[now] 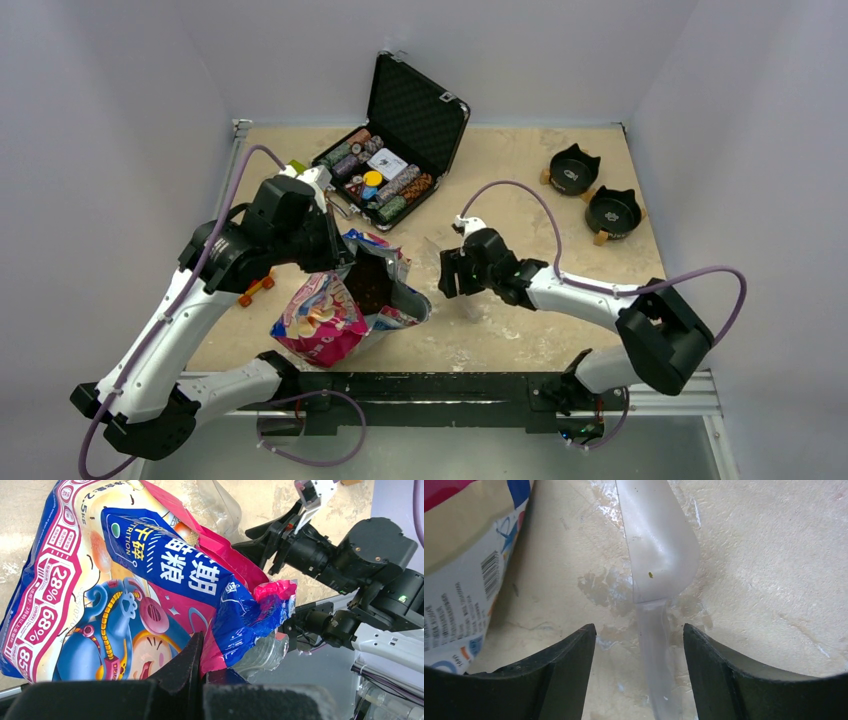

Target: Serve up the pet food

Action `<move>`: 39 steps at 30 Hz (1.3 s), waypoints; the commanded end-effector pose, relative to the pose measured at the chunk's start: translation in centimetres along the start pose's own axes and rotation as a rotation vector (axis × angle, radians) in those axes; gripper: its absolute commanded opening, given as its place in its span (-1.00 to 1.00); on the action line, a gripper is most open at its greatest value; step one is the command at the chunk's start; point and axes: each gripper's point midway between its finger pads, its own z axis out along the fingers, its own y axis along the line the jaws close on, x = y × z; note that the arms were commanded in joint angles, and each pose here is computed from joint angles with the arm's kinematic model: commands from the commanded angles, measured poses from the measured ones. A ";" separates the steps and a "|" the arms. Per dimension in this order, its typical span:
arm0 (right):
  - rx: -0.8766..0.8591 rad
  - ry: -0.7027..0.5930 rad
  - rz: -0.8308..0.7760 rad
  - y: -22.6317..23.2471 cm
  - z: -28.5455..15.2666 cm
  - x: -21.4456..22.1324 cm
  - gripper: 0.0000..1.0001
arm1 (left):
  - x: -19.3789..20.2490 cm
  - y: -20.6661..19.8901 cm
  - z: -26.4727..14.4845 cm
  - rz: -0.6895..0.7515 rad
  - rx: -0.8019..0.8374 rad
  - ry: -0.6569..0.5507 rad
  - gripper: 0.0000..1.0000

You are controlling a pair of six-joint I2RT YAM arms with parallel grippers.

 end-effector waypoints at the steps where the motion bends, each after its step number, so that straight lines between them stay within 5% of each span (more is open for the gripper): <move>1: 0.061 -0.130 -0.071 0.0 0.7 -2.6 0.37 | 0.0 -0.8 -1.0 0.013 0.041 0.001 -1.00; 14: 0.259 -0.169 -0.050 -1.3 3.4 2.3 0.35 | 0.4 -1.1 -1.0 0.043 0.029 0.064 -1.00; 28: 0.417 -0.183 -0.062 -4.0 4.3 10.2 0.11 | 0.5 -0.3 -0.7 0.116 -0.015 0.100 -1.00; 32: 0.476 -0.170 -0.078 -5.0 4.8 12.2 -0.29 | 0.7 -0.2 -0.5 0.134 -0.020 0.123 -1.00; 36: 0.560 -0.135 -0.049 -5.1 5.4 13.5 -1.00 | 0.8 0.3 -0.3 0.147 -0.036 0.118 -1.00; 39: 0.578 -0.107 -0.020 -4.2 4.7 13.2 -1.00 | 1.1 0.5 -0.4 0.140 -0.032 0.117 -1.00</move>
